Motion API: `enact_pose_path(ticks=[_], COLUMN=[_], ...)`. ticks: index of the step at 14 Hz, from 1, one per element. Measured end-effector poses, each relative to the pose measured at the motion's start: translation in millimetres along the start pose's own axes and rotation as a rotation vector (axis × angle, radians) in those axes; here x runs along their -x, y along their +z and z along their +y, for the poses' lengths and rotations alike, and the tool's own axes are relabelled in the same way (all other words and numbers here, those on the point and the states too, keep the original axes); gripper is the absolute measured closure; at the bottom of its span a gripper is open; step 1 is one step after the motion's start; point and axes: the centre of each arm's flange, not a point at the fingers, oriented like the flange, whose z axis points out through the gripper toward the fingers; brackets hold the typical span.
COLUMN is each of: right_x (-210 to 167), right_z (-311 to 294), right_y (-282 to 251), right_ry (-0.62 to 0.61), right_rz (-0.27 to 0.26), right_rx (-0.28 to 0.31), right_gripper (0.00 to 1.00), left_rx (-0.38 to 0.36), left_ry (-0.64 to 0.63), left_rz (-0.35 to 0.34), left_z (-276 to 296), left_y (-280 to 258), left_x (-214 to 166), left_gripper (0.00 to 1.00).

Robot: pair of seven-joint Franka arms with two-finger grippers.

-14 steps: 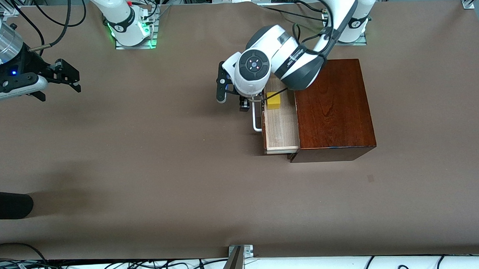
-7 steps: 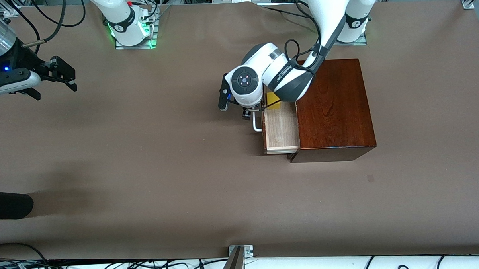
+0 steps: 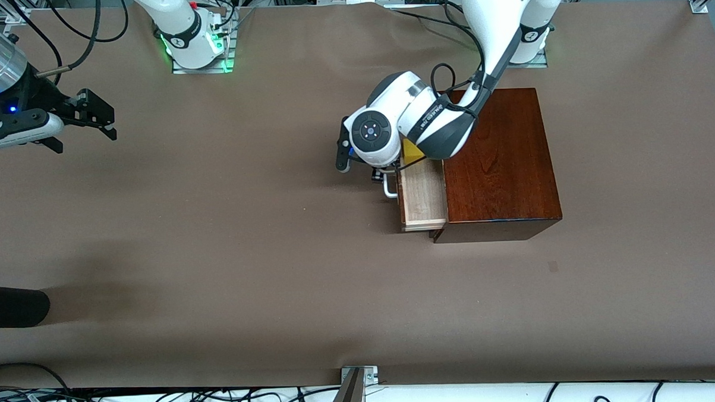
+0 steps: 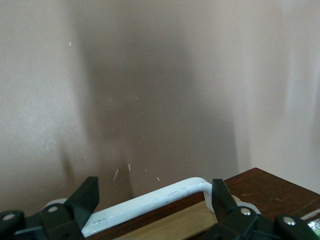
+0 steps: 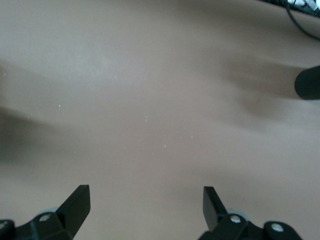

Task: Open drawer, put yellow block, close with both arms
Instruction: 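Push the drawer shut into the box with the left gripper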

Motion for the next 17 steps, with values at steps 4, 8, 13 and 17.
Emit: enact_pose_path(ticks=[4,8,13,17], right_x=[4.4,3.9,2.7,2.6], right_z=[7.1,6.4,2.2,2.1], right_y=[2.9,0.8,-2.9,-2.7], right_ry=[0.016,0.015,0.007,0.007], right_rz=[-0.032,-0.028,-0.02,-0.02], right_rx=[-0.004,-0.004,-0.004,-0.004], right_gripper=[0.0,0.0,0.0,0.0], left_rx=[0.021,0.087,0.092,0.076], left_ry=[0.0,-0.045,-0.067,-0.069], left_rz=[-0.059,-0.092,-0.142,-0.132], left_z=[0.1,-8.5,-17.3,-16.7], left_y=[1.3,3.0,3.1,-4.3], left_x=[10.8,44.9,70.5,70.1], left_gripper=[0.0,0.0,0.0,0.0])
